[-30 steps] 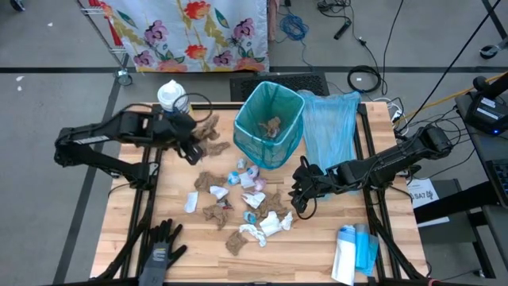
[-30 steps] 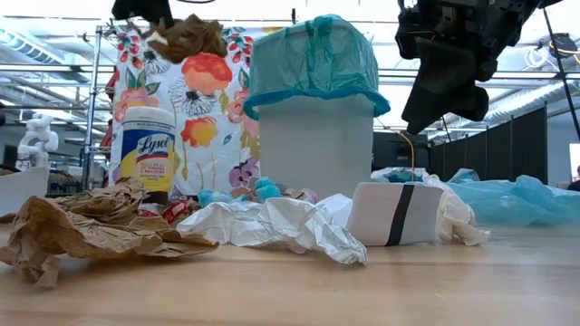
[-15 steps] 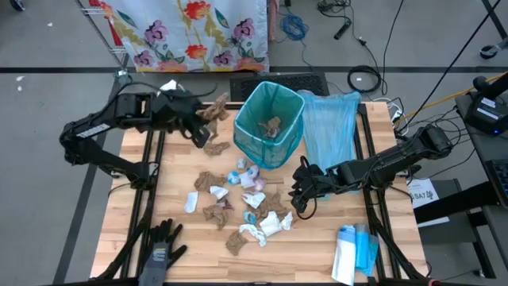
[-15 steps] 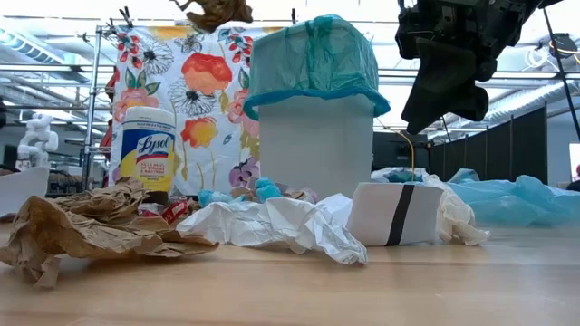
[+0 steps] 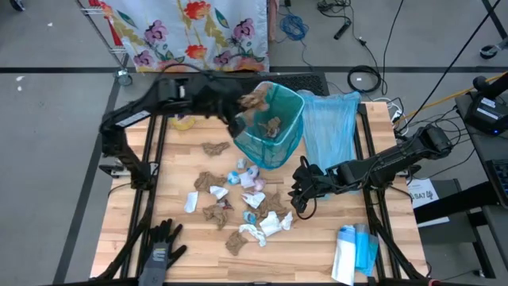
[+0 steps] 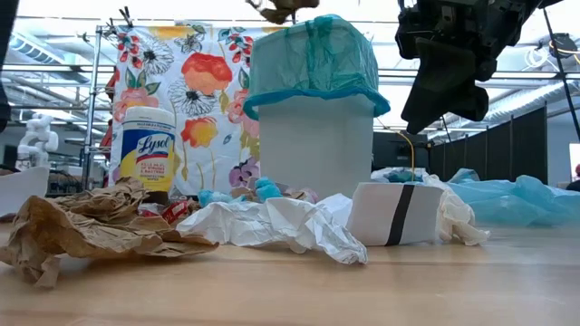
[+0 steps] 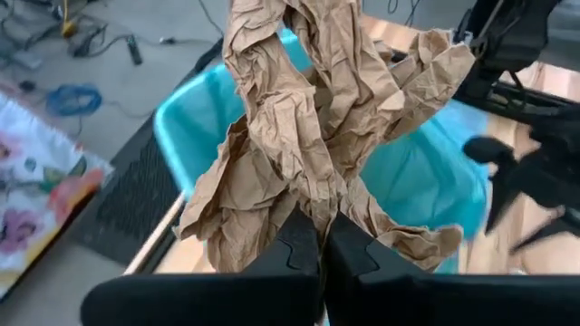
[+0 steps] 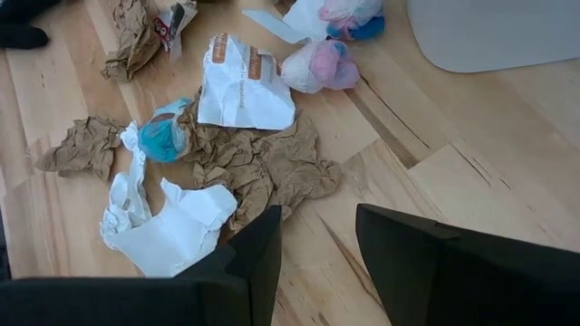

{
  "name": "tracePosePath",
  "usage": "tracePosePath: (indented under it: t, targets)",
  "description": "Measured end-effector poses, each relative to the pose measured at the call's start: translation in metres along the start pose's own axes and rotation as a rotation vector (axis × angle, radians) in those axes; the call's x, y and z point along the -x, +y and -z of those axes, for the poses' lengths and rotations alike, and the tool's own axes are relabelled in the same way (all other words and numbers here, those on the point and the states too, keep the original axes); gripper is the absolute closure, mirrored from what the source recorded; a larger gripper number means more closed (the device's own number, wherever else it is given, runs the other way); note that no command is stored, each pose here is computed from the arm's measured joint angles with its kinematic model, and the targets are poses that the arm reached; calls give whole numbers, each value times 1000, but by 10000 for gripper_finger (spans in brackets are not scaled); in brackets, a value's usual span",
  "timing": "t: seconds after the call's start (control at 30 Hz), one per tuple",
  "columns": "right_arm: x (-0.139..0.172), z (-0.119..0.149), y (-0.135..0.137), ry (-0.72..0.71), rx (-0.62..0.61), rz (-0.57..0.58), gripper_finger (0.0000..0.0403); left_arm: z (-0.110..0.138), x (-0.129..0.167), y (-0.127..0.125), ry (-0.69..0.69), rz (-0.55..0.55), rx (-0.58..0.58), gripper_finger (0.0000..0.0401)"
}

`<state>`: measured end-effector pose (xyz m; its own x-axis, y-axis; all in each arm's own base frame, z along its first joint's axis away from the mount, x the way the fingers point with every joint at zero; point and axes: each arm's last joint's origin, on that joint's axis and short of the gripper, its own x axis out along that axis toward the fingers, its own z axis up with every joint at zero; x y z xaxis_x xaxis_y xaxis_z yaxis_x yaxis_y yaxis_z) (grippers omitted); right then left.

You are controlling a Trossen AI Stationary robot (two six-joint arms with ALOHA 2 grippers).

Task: Place trash/remove bag and relplace
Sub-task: Put the brown napkin into the trash bin

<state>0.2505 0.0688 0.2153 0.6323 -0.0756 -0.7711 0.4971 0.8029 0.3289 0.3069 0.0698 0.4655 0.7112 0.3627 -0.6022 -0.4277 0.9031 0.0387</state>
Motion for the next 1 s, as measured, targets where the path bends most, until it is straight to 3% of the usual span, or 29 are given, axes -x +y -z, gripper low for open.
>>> tracePosePath:
  t: [0.17, 0.37, 0.57, 0.77, 1.0]
  targets:
    - [0, 0, 0, 0, -14, 0, 268, -8, -28, -5, -45, 3, -7, 378]
    - [0, 0, 0, 0, -30, -1, 268, -7, -52, 1, -6, -26, 4, 326]
    - [0, 0, 0, 0, -28, 0, 268, -7, -53, 8, 3, -31, 16, 268]
    - [0, 0, 0, 0, -31, 0, 268, 2, -18, 0, 54, -35, -47, 257]
    - [0, 0, 1, -1, -33, -4, 268, 31, 34, -23, 120, -45, -118, 262]
